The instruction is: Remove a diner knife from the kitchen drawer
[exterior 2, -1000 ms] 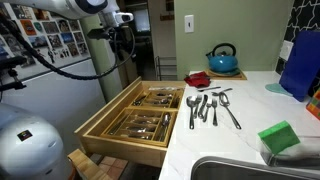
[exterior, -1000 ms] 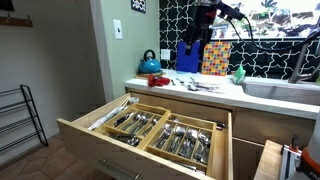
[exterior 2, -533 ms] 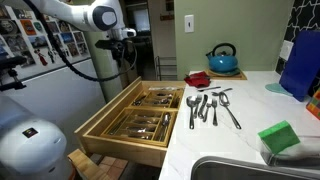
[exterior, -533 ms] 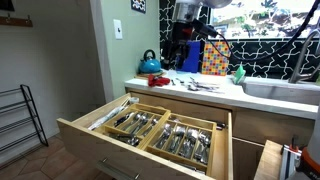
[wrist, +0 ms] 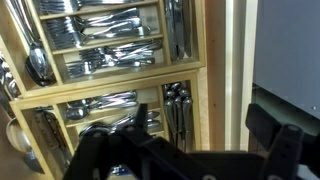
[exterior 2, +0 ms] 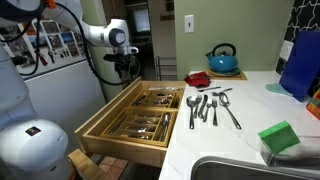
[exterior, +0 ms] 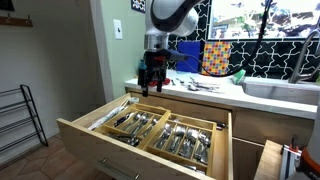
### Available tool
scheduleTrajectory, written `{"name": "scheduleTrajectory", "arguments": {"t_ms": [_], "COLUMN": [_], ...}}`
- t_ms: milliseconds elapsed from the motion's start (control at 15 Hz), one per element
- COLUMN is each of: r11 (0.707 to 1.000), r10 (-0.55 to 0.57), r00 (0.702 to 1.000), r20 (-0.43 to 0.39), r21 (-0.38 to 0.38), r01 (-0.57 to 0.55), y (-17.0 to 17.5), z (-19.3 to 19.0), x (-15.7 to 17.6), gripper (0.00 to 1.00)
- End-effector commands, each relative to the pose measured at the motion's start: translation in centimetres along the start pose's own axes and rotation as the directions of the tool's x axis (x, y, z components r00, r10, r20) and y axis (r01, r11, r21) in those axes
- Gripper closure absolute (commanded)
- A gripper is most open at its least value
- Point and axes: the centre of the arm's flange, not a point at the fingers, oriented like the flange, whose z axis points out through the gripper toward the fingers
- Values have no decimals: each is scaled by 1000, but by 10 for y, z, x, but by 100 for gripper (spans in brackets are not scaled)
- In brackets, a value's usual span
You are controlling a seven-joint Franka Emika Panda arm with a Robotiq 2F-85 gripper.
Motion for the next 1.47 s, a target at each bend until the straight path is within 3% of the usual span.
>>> {"name": "scheduleTrajectory", "arguments": {"t_ms": [0,200,400,467,1000,1400], "r11": [997,993,984,989,987,990], "r10": [-72,-109,-144,-130,-112,-80], "r00": [997,993,989,990,993,994], "r20": [30,47,46,52,36,80], "r21": [-18,-45,-103,-66,-110,-112], "r01": [73,111,148,133,116,89], "y": [-33,-40,-25,-30,-20,-18], "z": [40,72,92,82,91,135], "x": [43,62,76,59,76,103], "gripper": [0,0,0,0,0,0]}}
